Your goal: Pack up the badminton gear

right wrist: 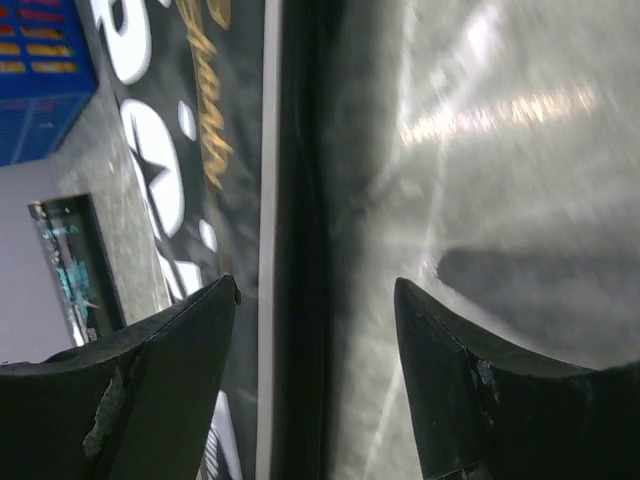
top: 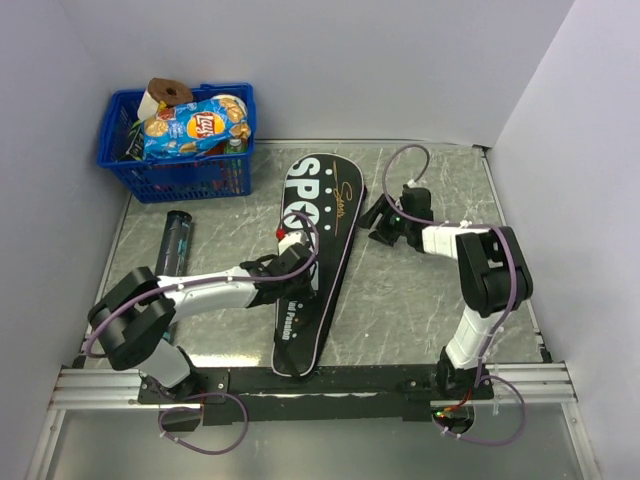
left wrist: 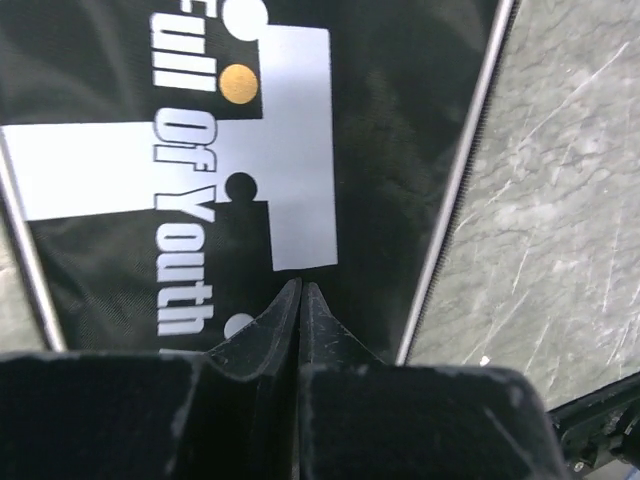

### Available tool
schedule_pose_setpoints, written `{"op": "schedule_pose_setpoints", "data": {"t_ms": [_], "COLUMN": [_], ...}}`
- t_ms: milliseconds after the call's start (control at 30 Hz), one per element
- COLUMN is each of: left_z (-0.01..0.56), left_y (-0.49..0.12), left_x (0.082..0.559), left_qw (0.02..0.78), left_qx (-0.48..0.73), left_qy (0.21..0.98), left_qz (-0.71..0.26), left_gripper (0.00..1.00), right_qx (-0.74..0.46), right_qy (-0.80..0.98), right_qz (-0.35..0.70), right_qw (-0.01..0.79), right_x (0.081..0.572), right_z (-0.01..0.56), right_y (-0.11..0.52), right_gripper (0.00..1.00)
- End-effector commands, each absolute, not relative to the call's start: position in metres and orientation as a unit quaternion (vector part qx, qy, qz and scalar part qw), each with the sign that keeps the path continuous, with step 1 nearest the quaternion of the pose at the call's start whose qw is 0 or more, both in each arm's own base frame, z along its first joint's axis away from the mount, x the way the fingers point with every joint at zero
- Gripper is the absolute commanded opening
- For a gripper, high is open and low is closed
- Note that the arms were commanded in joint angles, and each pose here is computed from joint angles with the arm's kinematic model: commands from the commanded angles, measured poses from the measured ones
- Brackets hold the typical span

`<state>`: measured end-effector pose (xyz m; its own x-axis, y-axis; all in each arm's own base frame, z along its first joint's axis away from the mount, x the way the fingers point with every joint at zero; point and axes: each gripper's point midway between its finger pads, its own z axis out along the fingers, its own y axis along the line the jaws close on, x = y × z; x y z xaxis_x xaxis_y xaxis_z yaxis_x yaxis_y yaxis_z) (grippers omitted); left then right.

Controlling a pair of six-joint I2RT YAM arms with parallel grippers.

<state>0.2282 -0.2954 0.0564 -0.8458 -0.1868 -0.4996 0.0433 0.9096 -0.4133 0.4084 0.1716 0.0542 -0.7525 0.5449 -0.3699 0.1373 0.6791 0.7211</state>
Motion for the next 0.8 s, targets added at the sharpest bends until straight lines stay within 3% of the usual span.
{"op": "schedule_pose_setpoints", "data": {"t_ms": [0,300,500,600,767], "left_z": [0.072,0.050,0.041,0.030,0.011], "left_y": [-0.327,-0.320,-0.314,-0.309,-0.299], "left_x": [0.235,0.220,0.209,0.203,0.194], "left_qw": [0.275,0.245,0.227,0.215,0.197], "left_qx": [-0.022,-0.028,-0.038,-0.041,-0.048], "left_qy": [0.924,0.934,0.937,0.942,0.950], "left_qz": [-0.264,-0.259,-0.263,-0.255,-0.237], "left_gripper": [0.05,0.04,0.04,0.04,0.04], "right_qx": [0.169,0.193,0.205,0.210,0.229], "right_qy": [0.853,0.874,0.869,0.868,0.865], "right_qz": [0.362,0.342,0.358,0.365,0.362], "right_qw": [0.335,0.287,0.272,0.265,0.260], "right_x": [0.451,0.489,0.506,0.510,0.507], "right_z": [0.081,0.041,0.040,0.038,0.035], "right_y": [0.178,0.185,0.193,0.196,0.187], "right_gripper": [0.72,0.71,0.63,0.52,0.02]}}
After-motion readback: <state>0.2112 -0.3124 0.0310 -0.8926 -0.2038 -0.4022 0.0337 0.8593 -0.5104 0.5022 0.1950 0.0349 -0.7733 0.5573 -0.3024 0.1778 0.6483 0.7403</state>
